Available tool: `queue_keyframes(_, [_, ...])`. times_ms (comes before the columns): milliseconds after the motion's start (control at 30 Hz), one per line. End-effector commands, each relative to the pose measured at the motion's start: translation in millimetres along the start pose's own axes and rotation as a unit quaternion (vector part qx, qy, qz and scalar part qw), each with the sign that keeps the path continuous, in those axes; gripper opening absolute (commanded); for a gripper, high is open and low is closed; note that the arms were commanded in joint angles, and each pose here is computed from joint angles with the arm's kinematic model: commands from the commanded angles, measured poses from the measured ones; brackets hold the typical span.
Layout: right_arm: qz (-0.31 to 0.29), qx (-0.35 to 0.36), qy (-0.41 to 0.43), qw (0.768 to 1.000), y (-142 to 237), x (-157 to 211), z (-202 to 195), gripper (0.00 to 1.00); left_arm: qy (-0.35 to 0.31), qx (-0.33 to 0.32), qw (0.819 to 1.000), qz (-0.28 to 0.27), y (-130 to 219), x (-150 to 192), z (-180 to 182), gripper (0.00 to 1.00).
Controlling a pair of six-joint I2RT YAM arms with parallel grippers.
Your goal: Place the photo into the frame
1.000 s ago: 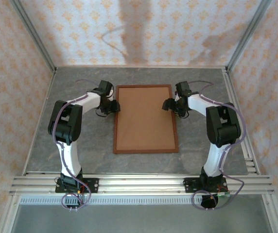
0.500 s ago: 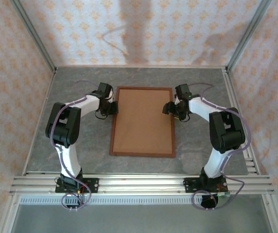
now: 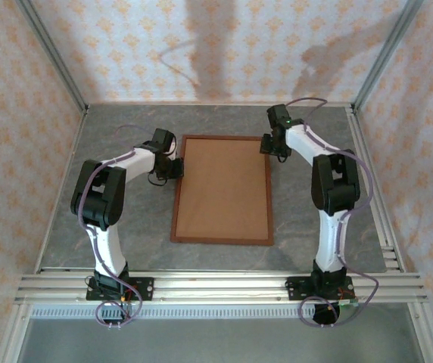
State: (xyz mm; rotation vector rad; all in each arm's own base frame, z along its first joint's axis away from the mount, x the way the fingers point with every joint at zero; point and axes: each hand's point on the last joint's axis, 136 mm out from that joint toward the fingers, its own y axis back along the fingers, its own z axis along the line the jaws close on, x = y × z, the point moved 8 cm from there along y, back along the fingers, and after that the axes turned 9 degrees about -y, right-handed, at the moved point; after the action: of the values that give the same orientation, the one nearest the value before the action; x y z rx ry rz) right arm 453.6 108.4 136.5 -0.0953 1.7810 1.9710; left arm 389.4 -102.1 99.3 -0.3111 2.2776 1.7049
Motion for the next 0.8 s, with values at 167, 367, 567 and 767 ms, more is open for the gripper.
queue_keyframes(167, [0.018,0.047,0.020,0.999,-14,-8,-2,0.44,0.000,-0.006,1.000,0.028,2,10,-1,0.10])
queue_keyframes(367, [0.031,0.050,0.024,0.998,-25,-8,0,0.41,0.000,-0.003,1.000,0.028,1,10,-2,0.10])
queue_keyframes(567, [0.049,0.045,0.028,0.997,-33,-1,3,0.39,0.001,-0.003,1.000,0.030,0,11,-2,0.10])
queue_keyframes(767, [0.070,0.038,0.030,0.996,-41,14,10,0.38,0.000,-0.002,1.000,0.030,1,11,-2,0.10])
